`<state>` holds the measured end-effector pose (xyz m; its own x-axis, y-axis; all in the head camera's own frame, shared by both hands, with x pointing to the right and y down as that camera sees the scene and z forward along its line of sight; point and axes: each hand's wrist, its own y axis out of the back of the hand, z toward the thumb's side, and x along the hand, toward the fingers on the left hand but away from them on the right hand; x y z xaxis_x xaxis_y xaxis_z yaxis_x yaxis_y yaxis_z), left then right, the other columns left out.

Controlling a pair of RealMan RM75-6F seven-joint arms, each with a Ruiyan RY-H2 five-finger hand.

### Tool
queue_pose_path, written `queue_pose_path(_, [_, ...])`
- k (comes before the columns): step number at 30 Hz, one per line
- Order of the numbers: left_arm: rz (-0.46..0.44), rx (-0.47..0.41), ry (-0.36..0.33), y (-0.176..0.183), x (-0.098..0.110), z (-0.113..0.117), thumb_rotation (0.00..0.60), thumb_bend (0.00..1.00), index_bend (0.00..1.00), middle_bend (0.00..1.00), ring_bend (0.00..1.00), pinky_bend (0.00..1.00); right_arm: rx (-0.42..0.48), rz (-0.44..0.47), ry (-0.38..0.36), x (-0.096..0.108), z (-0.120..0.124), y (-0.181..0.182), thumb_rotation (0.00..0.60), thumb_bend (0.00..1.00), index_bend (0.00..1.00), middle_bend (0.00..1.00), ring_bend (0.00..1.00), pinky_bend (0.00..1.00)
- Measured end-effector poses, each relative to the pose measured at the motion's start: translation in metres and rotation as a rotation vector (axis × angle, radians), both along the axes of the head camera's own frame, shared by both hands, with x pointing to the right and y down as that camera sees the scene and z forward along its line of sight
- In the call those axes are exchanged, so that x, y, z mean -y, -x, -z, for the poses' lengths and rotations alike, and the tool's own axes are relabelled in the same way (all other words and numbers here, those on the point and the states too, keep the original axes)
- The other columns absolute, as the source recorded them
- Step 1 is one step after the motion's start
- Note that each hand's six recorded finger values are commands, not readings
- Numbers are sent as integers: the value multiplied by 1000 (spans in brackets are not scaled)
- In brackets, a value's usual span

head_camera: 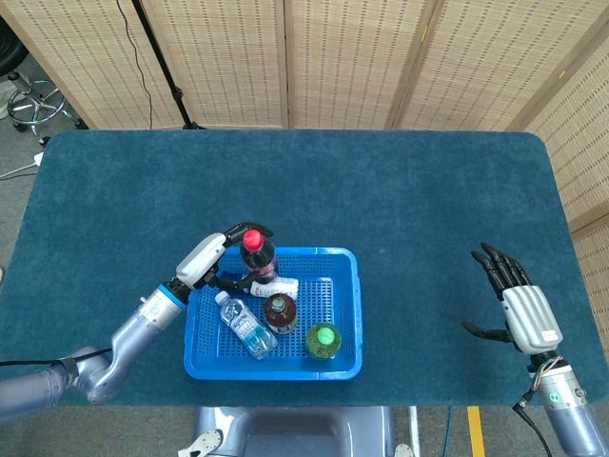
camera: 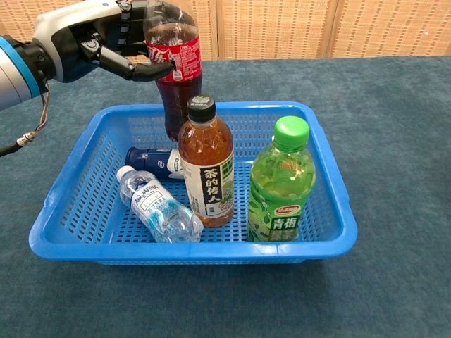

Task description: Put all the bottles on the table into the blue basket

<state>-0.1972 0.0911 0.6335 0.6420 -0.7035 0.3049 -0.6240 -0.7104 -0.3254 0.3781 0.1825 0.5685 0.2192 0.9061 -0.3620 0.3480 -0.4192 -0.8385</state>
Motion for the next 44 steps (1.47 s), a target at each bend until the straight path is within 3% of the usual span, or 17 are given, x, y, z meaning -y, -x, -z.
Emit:
queue_pose_path(2, [-9,13,5,-1,-1,-3,600,310,0,0,0,8,-2,-2,2,0,-1,0,600,0,15,0,0,74])
queue_pose_path(9, [21,17,-26,3,3,6,600,207,0,0,0,0,4,0,2,0,0,1,600,0,15,0,0,74])
queue_pose_path(15, [50,8,-89,24,8,36,600,207,0,0,0,0,10,6,-6,-1,4,3,600,0,15,0,0,73])
queue_pose_path(21, [119,67,-218,72,11,79,600,206,0,0,0,0,3,15,-19,-3,9,3,600,0,15,0,0,73])
queue_pose_path(27, [201,251,-306,139,-6,104,600,206,0,0,0,0,-14,26,-14,-5,9,4,600,0,15,0,0,48])
queue_pose_path(35, [299,563,-248,222,-61,101,600,206,0,0,0,0,-43,41,-31,-7,15,5,600,0,12,0,0,7])
queue_pose_path(40, [350,673,-226,247,-85,101,600,206,0,0,0,0,-107,40,-48,-8,18,1,600,0,0,0,0,0])
queue_pose_path(44, [356,695,-222,254,-95,99,600,206,0,0,0,0,-143,10,-58,-9,21,-3,600,0,0,0,0,0])
